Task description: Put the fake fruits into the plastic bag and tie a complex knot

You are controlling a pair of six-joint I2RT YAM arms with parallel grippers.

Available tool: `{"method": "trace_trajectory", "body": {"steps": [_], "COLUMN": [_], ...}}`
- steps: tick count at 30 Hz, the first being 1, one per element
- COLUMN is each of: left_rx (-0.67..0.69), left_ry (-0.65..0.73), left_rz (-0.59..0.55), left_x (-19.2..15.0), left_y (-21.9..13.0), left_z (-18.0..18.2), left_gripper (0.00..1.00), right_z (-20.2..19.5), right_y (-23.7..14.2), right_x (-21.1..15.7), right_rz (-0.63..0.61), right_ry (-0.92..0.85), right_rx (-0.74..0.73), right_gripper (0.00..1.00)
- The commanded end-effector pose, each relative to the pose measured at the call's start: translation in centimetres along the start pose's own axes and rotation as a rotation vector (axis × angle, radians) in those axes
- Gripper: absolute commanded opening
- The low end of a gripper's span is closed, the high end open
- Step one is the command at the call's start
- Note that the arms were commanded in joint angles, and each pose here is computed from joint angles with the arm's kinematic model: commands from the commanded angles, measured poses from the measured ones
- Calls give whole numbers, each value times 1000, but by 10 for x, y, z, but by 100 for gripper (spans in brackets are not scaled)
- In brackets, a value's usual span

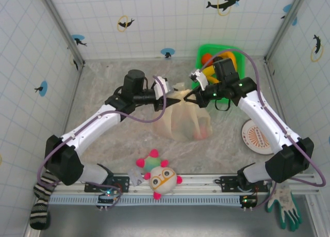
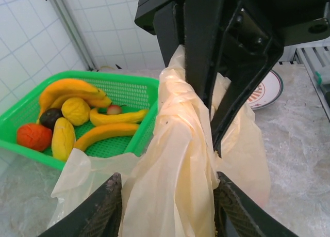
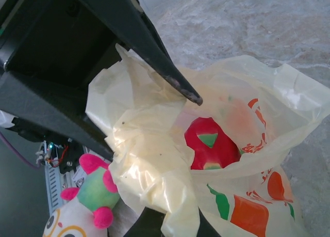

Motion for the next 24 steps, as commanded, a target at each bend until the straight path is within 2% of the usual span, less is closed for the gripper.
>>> {"method": "trace_trajectory", "body": {"steps": [1,5,9,13,16,19,24], "left_rx": [-22,-18,-13,-2,-3,-1,0], "left_ry": [10,7,16,28,33,39,42], "left_rz": [8,26,26,19,14,9,3], "left_x": [3,-1,0,4,6,7,8], "left_y": [1,2,1,-2,-3,-4,-4], "left_z": [-1,0,0,0,-2,-2,-2], "left_gripper": [45,40,21,6,2,2,3], "right_z": [16,20,19,18,19,21,21], "right_y": [-16,-16,-15,-18,-24,-30,-28], "right_x": [16,16,12,11,15,23,32], "right_rz": [-60,-91,-70,-41,-35,-37,-29], "right_ry": [-109,-141,-138,-144,-164,-212,-323], "right_rx": [5,5,-6,-27,-56,-111,-241], "right_gripper": [10,12,12,20,36,51,63]}}
Point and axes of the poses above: each hand's point on the last joint's axis, 136 mm out from that joint toward the fingers, its own y axis out along the fingers, its own z axis along the line the jaws close on, x = y × z, the point moved 5 cm from there along -y, back along the fingers, and after that the axes turned 10 degrees about -y, right-handed, at the moved point
